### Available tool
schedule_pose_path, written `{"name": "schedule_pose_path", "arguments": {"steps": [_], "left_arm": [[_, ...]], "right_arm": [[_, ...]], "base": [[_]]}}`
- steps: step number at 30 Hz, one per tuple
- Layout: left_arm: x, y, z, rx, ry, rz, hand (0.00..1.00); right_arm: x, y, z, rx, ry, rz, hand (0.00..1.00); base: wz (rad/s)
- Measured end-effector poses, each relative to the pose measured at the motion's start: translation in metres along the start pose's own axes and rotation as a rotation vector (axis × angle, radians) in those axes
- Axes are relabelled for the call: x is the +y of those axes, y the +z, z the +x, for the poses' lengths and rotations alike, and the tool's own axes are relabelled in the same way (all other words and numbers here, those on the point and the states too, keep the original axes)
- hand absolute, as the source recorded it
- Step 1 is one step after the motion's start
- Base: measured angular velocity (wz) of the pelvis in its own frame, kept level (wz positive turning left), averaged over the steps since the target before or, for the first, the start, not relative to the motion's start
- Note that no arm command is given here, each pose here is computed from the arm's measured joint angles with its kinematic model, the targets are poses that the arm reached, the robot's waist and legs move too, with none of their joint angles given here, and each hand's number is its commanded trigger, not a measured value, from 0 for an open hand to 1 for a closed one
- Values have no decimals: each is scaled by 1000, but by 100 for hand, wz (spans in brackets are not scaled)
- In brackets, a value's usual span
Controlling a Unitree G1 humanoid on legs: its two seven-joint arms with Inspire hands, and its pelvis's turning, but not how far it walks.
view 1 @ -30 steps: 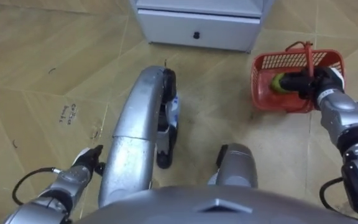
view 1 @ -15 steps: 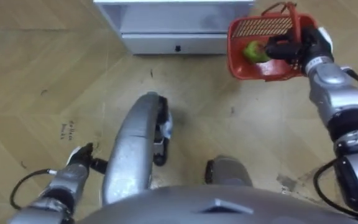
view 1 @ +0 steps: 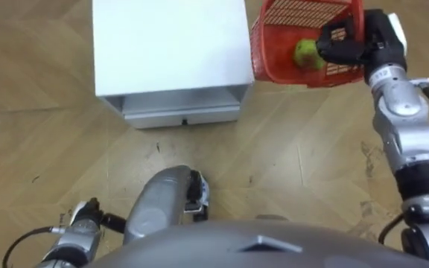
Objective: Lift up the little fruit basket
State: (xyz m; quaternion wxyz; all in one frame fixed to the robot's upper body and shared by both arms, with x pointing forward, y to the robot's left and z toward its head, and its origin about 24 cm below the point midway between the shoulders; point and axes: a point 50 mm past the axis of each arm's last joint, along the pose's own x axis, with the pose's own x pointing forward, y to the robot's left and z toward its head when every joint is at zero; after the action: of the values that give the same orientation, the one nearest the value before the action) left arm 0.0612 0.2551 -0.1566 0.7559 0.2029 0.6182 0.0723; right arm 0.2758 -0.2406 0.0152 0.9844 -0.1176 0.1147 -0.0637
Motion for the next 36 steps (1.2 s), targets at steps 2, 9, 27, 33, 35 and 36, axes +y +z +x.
{"name": "schedule_pose_path", "arguments": {"steps": [2, 9, 27, 33, 35, 36], "left_arm": [[1, -4, -1, 5, 2, -19, 0], [4, -2, 0, 3, 20, -29, 0], [-6, -2, -1, -50, -5, -92, 0], [-6, -5, -1, -31, -8, -86, 0], [-5, -11, -1, -9, -7, -96, 0], [-3, -14, 0, 4, -5, -74, 0]], "right_arm": [[6, -2, 0, 8, 10, 31, 100], [19, -8, -3, 43, 35, 67, 100], [40, -9, -13, 43, 213, -75, 100], [58, -13, -17, 60, 302, -70, 100], [62, -13, -17, 62, 326, -62, 100], [63, -9, -15, 53, 329, -58, 100]], "base": [[-2], [3], [12], [2], [16], [47]]}}
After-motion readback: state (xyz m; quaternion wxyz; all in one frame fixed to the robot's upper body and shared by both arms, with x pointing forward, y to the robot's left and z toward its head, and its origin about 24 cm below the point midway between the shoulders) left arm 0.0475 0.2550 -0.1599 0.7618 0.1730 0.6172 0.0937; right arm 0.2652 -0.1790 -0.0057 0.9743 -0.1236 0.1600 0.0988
